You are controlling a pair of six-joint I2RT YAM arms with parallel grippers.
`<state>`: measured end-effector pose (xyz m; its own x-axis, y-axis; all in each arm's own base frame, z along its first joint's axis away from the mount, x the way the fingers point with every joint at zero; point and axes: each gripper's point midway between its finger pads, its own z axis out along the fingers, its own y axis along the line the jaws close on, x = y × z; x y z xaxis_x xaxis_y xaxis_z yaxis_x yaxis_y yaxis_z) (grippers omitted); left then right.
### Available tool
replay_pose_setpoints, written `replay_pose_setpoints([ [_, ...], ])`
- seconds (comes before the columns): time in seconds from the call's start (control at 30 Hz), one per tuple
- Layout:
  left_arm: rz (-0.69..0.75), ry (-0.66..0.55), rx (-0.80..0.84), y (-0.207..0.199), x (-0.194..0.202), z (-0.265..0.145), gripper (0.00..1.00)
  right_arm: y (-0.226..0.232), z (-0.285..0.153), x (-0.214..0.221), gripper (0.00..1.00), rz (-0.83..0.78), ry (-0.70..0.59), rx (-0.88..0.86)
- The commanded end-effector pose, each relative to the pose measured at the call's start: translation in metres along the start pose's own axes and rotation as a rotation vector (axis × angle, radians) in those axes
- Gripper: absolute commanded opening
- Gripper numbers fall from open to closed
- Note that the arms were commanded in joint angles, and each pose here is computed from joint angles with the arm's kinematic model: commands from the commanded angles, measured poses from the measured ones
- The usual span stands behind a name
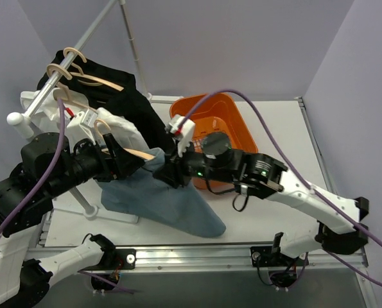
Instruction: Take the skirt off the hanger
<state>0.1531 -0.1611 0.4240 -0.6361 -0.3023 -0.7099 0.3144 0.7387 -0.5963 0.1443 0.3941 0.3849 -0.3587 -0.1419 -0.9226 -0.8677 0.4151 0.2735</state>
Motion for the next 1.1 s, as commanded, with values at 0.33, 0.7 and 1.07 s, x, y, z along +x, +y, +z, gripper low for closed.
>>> replay_pose_setpoints([
  [0.33,-0.038,-0.147,-0.066,-0.009,-0.049,-0.003,0.68,0.022,-0.106,-0.028,0.0,0.183,-0.173,-0.079],
  [0.7,-0.035,-0.14,-0.046,-0.007,-0.043,0.01,0.63,0.032,-0.108,-0.045,0.0,0.2,-0.223,-0.122],
  [1.07,-0.043,-0.1,-0.031,-0.007,-0.033,0.035,0.6,0.037,-0.107,-0.06,0.0,0.193,-0.26,-0.139],
])
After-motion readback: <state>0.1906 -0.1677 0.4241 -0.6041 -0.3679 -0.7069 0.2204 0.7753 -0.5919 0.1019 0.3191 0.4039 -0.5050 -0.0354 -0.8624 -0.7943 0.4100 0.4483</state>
